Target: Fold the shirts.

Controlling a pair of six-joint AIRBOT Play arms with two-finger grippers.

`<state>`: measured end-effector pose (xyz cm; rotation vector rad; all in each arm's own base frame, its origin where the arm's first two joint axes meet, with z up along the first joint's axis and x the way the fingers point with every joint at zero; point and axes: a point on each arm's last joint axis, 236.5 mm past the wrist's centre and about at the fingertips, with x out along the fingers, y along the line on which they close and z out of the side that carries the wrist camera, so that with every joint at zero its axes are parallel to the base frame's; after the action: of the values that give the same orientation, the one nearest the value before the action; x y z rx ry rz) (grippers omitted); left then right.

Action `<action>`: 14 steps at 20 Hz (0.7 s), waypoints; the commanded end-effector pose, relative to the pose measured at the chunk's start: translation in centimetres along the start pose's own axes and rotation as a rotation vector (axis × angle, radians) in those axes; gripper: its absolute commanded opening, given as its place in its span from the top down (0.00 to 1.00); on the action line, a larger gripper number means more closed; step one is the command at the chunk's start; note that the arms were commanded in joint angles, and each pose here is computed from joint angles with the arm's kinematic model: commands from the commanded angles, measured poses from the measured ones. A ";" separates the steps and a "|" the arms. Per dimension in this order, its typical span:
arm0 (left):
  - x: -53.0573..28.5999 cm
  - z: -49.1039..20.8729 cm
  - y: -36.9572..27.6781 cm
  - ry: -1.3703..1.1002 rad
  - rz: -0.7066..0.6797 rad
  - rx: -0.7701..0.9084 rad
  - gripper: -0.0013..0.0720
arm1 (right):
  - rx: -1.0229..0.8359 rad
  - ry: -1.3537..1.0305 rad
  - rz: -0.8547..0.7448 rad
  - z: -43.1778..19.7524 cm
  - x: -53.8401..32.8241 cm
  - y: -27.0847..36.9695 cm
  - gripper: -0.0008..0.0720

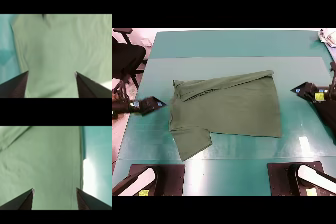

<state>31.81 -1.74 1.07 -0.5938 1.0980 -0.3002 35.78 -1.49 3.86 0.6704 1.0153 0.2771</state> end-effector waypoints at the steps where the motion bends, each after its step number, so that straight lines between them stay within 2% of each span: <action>1: 2.0 -5.2 1.4 0.107 0.000 -0.139 0.02 | 0.052 0.014 -0.005 -3.6 -0.4 -0.6 0.18; 6: 3.4 -8.8 5.1 0.170 0.115 -0.192 0.02 | 0.093 0.015 -0.006 -5.6 -0.7 -1.0 0.18; 14: 4.2 -7.3 4.0 0.089 0.055 -0.219 0.03 | 0.092 0.007 0.000 -5.7 -0.8 -0.7 0.18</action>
<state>25.84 -2.79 -6.97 -0.7360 1.2911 -0.1597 30.51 -0.25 1.94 0.7520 1.0412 0.2335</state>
